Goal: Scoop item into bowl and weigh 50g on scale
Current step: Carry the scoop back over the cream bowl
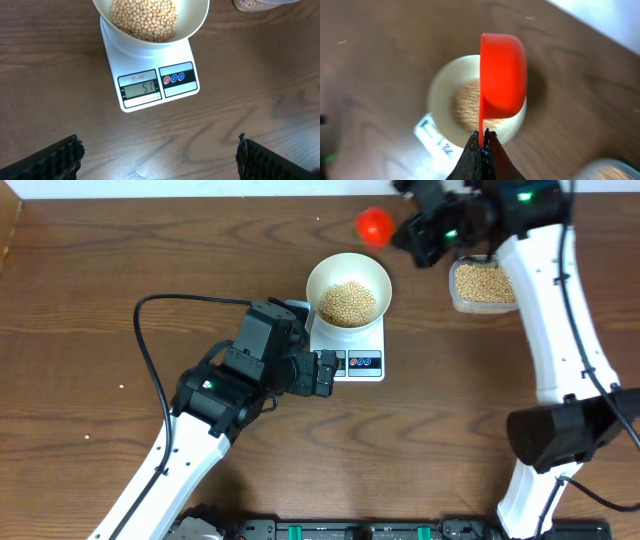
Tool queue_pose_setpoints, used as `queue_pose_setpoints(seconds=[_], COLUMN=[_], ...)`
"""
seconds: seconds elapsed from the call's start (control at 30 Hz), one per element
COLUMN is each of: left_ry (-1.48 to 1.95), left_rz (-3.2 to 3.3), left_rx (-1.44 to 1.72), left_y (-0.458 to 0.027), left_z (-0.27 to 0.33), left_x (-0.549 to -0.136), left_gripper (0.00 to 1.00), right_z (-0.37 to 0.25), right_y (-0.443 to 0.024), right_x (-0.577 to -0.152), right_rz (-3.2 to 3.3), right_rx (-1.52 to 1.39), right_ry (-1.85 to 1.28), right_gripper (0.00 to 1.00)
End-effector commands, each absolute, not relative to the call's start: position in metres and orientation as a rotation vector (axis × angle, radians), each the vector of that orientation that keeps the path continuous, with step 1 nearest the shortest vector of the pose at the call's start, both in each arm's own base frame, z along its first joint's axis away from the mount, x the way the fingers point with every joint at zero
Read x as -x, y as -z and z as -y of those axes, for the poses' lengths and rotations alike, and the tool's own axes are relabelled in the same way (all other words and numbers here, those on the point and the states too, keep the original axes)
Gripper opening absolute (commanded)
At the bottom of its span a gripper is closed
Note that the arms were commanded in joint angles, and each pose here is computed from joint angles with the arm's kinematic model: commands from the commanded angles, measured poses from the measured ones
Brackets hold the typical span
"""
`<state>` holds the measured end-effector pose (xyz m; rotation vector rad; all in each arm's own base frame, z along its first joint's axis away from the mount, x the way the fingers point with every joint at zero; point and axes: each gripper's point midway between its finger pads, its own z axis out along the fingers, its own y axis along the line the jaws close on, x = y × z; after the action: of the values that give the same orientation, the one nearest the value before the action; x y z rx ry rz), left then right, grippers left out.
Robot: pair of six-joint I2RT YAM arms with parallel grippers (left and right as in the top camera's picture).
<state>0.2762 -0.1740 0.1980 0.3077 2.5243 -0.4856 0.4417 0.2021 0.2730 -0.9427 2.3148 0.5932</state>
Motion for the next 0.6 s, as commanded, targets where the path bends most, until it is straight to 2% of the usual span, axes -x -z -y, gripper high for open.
queue_pose_setpoints(seconds=[0.0,0.57], left_ry=[0.491,0.491], left_rz=[-2.511,-2.511], left_rx=[-0.317,-0.318], left_y=[-0.204,-0.204], left_z=[0.175,0.175], left_x=[-0.278,-0.278], left_gripper=[1.0,1.0], right_z=[-0.225,-0.233], right_y=[-0.246,-0.181], right_x=[-0.428,-0.42], right_rz=[-2.341,-2.436], right_rx=[1.041,1.141], right_ry=[-0.665,-0.517], right_gripper=[0.01,0.01])
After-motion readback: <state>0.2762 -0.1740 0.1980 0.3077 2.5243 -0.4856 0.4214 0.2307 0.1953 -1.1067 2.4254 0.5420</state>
